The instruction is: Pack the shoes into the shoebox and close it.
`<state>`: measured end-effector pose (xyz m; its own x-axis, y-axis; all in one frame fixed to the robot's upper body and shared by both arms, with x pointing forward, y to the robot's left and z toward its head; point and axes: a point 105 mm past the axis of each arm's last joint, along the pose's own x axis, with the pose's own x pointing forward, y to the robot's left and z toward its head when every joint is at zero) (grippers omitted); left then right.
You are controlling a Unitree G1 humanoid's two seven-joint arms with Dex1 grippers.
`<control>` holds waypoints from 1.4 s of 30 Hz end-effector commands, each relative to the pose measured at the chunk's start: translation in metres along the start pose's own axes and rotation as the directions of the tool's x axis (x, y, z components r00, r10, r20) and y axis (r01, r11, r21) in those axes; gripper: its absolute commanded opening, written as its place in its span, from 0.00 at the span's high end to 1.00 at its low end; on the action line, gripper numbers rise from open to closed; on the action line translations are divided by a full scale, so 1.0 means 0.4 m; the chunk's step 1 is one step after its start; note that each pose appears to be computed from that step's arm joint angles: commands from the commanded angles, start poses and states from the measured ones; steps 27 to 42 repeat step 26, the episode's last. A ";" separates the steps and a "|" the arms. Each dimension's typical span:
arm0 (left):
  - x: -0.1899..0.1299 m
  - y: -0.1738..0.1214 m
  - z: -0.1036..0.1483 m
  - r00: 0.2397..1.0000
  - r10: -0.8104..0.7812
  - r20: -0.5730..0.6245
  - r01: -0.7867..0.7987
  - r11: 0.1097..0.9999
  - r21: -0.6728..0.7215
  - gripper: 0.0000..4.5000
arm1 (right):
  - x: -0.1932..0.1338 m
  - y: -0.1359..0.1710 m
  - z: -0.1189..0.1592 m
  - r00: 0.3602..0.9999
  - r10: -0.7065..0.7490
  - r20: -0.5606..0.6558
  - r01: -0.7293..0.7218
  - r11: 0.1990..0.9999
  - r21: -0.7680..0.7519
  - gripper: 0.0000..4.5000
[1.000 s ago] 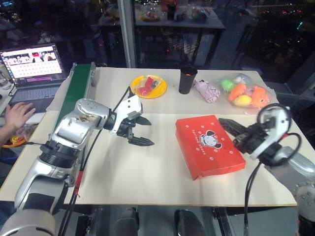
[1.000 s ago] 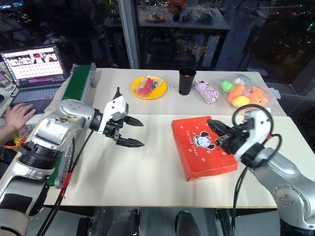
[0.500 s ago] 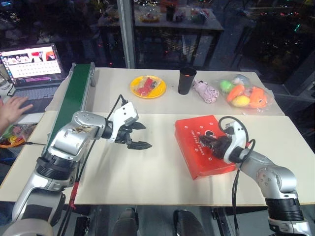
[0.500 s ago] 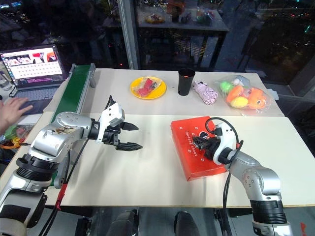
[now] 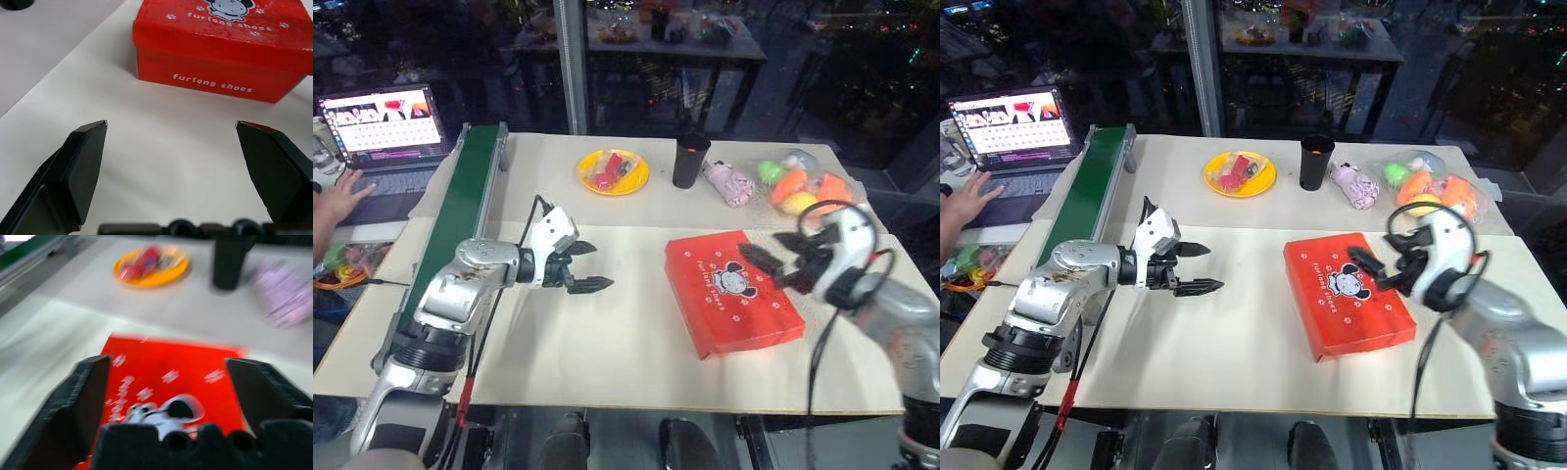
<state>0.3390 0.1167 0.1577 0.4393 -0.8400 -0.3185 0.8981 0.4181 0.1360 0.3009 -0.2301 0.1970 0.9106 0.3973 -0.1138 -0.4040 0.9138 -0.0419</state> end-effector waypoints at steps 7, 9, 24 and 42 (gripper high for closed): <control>0.032 -0.048 -0.034 0.989 0.068 0.129 -0.074 0.997 0.038 0.00 | -0.212 -0.188 -0.085 0.858 -0.512 0.022 0.513 0.857 -0.043 0.01; 0.045 -0.061 -0.062 0.988 0.085 0.132 -0.087 0.996 0.009 0.00 | -0.229 -0.184 -0.136 0.837 -0.546 0.023 0.547 0.837 -0.019 0.01; 0.082 -0.092 -0.223 0.952 0.289 0.104 -0.276 0.954 -0.120 0.00 | -0.175 -0.113 -0.342 0.828 -0.561 -0.006 0.561 0.827 0.038 0.01; 0.085 -0.097 -0.228 0.955 0.282 0.097 -0.271 0.956 -0.110 0.00 | -0.165 -0.112 -0.332 0.832 -0.555 0.005 0.555 0.831 0.039 0.01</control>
